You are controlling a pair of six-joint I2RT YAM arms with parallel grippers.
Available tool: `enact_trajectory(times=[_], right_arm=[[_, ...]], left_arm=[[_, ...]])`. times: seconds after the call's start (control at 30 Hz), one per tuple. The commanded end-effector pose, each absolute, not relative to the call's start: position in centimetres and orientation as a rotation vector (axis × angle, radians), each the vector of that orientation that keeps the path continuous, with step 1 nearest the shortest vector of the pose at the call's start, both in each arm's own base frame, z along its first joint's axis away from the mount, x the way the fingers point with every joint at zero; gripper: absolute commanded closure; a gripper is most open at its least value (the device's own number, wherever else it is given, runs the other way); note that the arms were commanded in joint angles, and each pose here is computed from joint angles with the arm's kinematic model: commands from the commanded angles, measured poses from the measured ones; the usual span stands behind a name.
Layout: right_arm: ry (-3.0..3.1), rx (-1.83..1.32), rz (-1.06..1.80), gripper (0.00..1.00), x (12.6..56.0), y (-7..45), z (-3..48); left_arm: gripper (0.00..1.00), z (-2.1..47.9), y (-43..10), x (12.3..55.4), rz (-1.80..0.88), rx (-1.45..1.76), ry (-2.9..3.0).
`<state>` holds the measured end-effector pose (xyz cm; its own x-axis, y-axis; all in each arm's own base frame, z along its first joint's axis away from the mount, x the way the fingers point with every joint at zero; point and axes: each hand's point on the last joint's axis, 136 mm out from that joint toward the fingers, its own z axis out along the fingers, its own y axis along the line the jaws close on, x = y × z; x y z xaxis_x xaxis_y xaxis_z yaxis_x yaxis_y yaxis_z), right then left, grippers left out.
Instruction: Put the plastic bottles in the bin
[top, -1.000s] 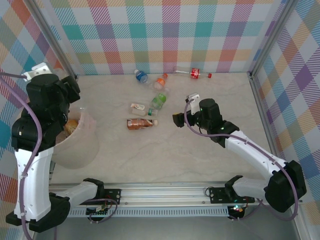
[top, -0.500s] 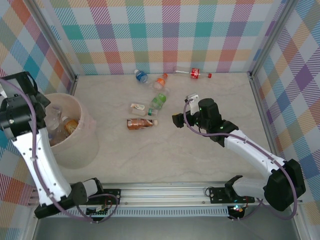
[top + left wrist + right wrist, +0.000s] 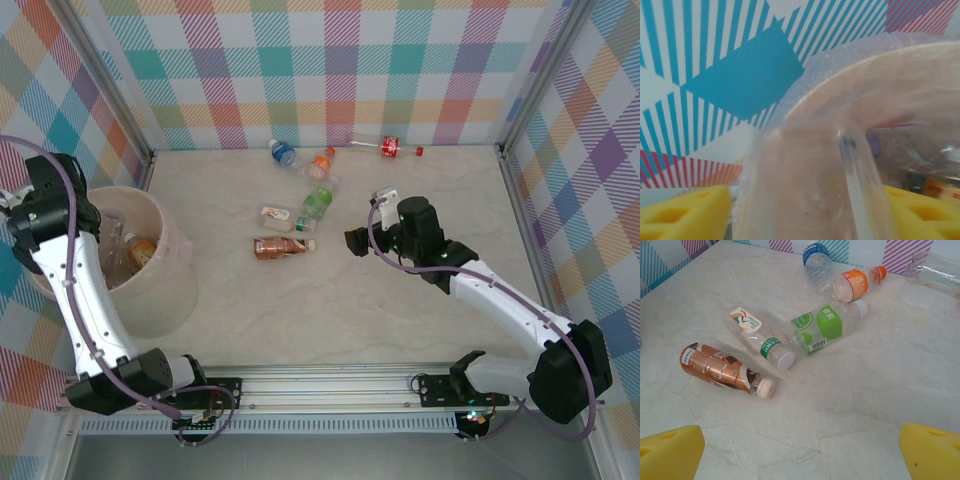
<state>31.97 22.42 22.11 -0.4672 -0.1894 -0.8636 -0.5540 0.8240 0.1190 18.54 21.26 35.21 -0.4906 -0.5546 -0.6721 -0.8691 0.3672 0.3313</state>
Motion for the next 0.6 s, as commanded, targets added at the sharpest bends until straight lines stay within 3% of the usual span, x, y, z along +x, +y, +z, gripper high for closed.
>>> enact_trajectory(times=[0.0, 0.27, 0.57], right_arm=[[2.034, -0.536, 0.507, 0.0, 32.2, 22.6, 23.3], [2.042, -0.503, 0.524, 0.0, 32.1, 22.5, 23.3], [2.061, -0.48, 0.501, 0.0, 32.3, 22.1, 23.0]], left_arm=[[0.16, 36.2, 22.6, 18.5, 1.04, -1.254, 2.193], [0.09, 35.9, 18.6, 23.7, 0.708, -1.117, 2.25], [0.0, 33.8, 14.1, 25.1, 0.325, -1.062, 2.264]])
